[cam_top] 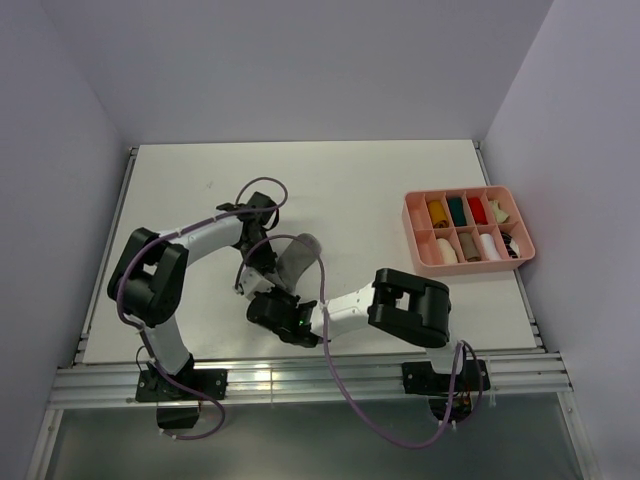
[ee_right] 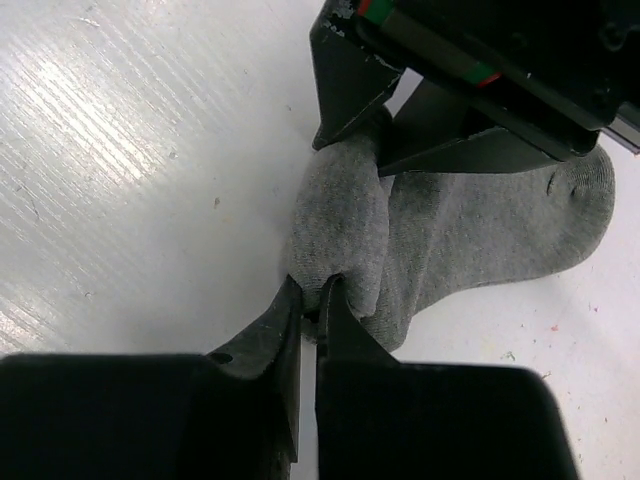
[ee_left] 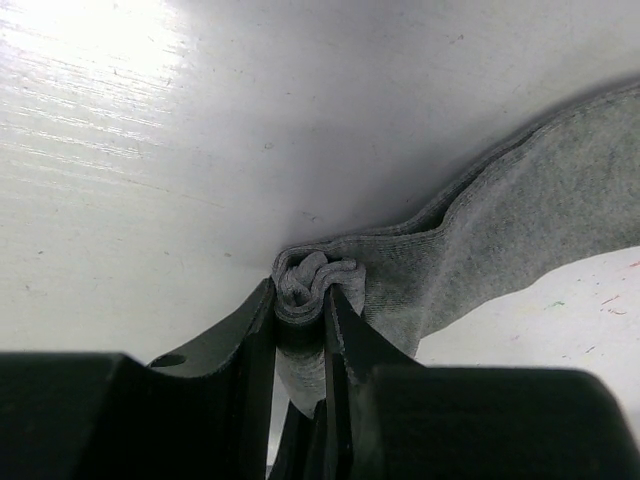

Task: Roll the socks
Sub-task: Roll the sock at the center of the board.

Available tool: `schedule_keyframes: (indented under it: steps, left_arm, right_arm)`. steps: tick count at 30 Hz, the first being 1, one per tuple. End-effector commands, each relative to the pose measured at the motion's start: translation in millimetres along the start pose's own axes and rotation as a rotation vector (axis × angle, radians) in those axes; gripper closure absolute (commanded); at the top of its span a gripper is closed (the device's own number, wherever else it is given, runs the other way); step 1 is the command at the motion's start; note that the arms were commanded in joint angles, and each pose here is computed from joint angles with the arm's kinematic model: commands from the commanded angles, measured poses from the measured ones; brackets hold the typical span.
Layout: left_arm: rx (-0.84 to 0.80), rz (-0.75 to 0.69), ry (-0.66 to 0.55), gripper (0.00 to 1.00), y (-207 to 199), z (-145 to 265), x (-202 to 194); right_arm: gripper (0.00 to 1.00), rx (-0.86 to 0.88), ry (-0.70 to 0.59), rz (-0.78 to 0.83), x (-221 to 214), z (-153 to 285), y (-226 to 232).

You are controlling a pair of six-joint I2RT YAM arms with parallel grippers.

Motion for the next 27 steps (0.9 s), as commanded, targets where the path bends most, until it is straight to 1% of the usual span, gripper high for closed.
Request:
schedule_keyframes:
  steps: [1, 2, 3, 4, 6, 7, 8, 9, 10, 14, 16, 18, 19, 20, 21, 22, 23, 25, 27]
  left_arm:
    - [0.084, -0.058, 0.020, 0.82, 20, -14, -14]
    - [0.058, -0.057, 0.009, 0.79, 19, -12, -14]
    - [0.010, -0.055, -0.020, 0.74, 16, -4, -12]
    - [-0.015, -0.045, -0.038, 0.62, 16, -4, -12]
    - [-0.062, -0.029, -0.081, 0.48, 12, 7, -7]
    - [-0.083, -0.017, -0.104, 0.37, 10, 11, -4]
    - [-0.092, -0.005, -0.130, 0.34, 10, 15, 0]
    - [-0.119, 0.006, -0.154, 0.30, 8, 23, 3]
    - [-0.141, 0.015, -0.174, 0.26, 6, 28, 6]
    - [-0.198, 0.092, -0.239, 0.25, 11, 44, 21]
    - [-0.227, 0.137, -0.256, 0.25, 19, 50, 22]
    - [-0.274, 0.190, -0.285, 0.26, 25, 60, 27]
    - [-0.270, 0.203, -0.281, 0.25, 31, 56, 24]
    - [-0.283, 0.218, -0.289, 0.25, 34, 58, 26]
    - [-0.296, 0.224, -0.277, 0.25, 38, 58, 20]
    - [-0.306, 0.227, -0.266, 0.25, 40, 57, 17]
    - [-0.326, 0.232, -0.261, 0.25, 42, 59, 14]
    - [-0.352, 0.249, -0.213, 0.26, 48, 50, 2]
    - [-0.390, 0.275, -0.184, 0.26, 54, 42, -8]
  right_arm:
    - [1.00, 0.031, 0.067, 0.021, -22, -7, 1]
    - [1.00, 0.092, 0.051, -0.030, -17, -3, 2]
    - [1.00, 0.118, 0.057, -0.042, -21, 0, 0]
    - [1.00, 0.154, 0.052, -0.057, -20, 2, 0]
    - [1.00, 0.229, 0.044, -0.110, -15, 6, -5]
    - [1.00, 0.261, 0.048, -0.135, -14, 9, -6]
    - [1.00, 0.282, 0.036, -0.171, -8, 11, -13]
    - [1.00, 0.358, 0.036, -0.193, -9, 14, -12]
    - [1.00, 0.386, 0.032, -0.223, -8, 16, -15]
    - [1.00, 0.510, 0.024, -0.315, -3, 20, -27]
    - [1.00, 0.586, 0.021, -0.377, -4, 20, -32]
    - [1.00, 0.624, 0.028, -0.436, -8, 17, -42]
    - [1.00, 0.684, 0.021, -0.471, -6, 18, -43]
    - [1.00, 0.709, 0.025, -0.490, -7, 17, -45]
    - [1.00, 0.715, 0.027, -0.519, -9, 12, -54]
    - [1.00, 0.780, 0.030, -0.547, -8, 13, -53]
    - [1.00, 0.806, 0.039, -0.567, -11, 10, -54]
    - [1.00, 0.880, 0.048, -0.629, -15, 4, -59]
    - [1.00, 0.918, 0.051, -0.668, -17, -1, -62]
Point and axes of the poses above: each gripper's point midway between its finger pads, its own z axis back along the fingers, its own y axis along the line the jaws close on, x = y × z, the point moved 9 cm from there along z, back along the fingers, and after that the axes turned 6 degrees about z, right-handed, at the moved point
